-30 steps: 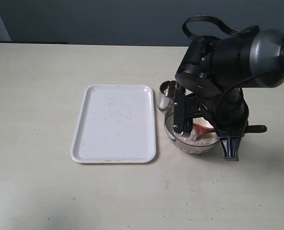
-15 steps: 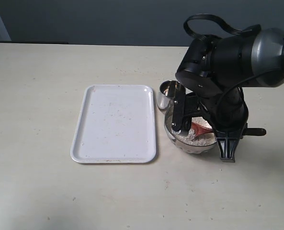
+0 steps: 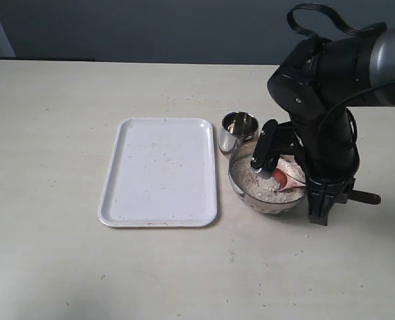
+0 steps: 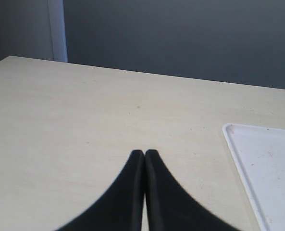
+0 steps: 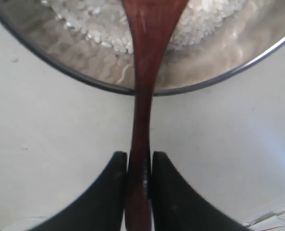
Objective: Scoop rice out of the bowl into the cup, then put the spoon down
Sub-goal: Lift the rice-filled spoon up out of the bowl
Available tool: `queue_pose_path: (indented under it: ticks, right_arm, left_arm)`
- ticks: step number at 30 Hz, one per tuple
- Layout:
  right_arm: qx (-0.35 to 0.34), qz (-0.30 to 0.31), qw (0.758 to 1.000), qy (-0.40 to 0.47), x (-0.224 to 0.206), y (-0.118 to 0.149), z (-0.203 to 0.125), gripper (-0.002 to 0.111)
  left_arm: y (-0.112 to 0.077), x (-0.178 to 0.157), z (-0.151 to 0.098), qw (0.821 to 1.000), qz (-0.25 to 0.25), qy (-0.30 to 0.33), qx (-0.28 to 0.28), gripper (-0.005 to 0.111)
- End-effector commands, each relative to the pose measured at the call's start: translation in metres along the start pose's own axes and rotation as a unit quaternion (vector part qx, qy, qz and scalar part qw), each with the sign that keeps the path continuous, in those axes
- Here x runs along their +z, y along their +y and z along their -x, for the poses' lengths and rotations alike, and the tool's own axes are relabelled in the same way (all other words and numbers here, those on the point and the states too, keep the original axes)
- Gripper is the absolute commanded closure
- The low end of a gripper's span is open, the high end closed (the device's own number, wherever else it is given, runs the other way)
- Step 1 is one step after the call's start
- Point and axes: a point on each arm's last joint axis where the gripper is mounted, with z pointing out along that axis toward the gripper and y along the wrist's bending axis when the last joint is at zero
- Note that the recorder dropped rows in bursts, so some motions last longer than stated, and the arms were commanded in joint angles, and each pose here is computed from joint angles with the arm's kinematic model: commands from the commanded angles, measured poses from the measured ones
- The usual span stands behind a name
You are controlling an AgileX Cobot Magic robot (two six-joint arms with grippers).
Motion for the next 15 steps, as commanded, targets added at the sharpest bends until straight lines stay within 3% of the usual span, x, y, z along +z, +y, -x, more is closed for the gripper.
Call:
queue_pose_path:
  ticks: [1, 15]
  right_arm:
    - [0.010, 0.004, 1.000, -0.008, -0.002, -0.002, -0.002, 0.109]
    - [0.041, 0.031, 0.996, -0.069, -0.024, -0.018, 0.004, 0.109]
  left_arm:
    - [0.000, 0.000, 0.003, 1.000, -0.002, -0.009, 0.000, 0.106]
    - [0.000, 0.000, 0.003, 1.000, -0.002, -0.009, 0.000, 0.106]
